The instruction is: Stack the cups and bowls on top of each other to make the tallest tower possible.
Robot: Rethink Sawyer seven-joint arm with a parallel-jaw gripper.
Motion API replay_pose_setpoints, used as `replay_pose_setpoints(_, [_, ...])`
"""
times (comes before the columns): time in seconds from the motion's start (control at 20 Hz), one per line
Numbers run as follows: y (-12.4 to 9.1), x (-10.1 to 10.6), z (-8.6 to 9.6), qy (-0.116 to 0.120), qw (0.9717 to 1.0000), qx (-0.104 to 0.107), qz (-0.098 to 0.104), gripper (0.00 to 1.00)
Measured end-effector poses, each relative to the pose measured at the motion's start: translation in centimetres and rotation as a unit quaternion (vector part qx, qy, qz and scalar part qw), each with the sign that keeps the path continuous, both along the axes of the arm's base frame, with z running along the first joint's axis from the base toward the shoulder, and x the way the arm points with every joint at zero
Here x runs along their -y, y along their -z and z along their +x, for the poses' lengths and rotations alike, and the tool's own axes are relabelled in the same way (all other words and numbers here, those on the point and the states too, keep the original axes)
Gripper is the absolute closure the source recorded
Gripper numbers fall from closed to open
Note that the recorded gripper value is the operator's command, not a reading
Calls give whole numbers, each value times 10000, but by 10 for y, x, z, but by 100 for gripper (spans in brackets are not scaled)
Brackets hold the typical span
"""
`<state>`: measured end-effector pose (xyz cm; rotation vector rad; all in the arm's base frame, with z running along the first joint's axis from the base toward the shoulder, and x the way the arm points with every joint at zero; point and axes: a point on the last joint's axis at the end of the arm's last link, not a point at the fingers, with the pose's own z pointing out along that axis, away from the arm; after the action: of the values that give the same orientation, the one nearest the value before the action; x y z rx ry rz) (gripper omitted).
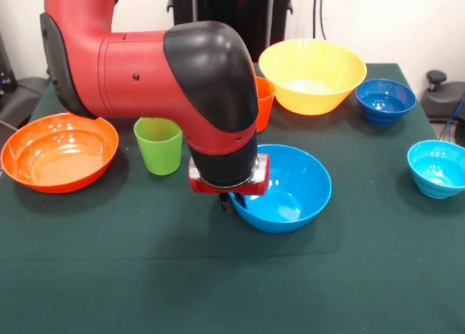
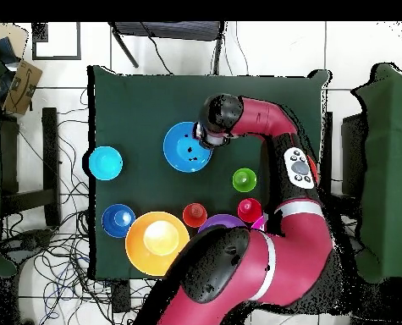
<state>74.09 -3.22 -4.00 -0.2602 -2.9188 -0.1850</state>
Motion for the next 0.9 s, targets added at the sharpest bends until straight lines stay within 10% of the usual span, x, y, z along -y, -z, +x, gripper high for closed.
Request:
replay_pose_setpoints(0.75, [-2,14,29,-95,9998,177,-7,100])
replay_pose_setpoints(0.8, [-2,16,30,-94,9997,208,-35,0])
replay_pose_setpoints(0.9, [-2,17,30,-99,9997,212,-45,0])
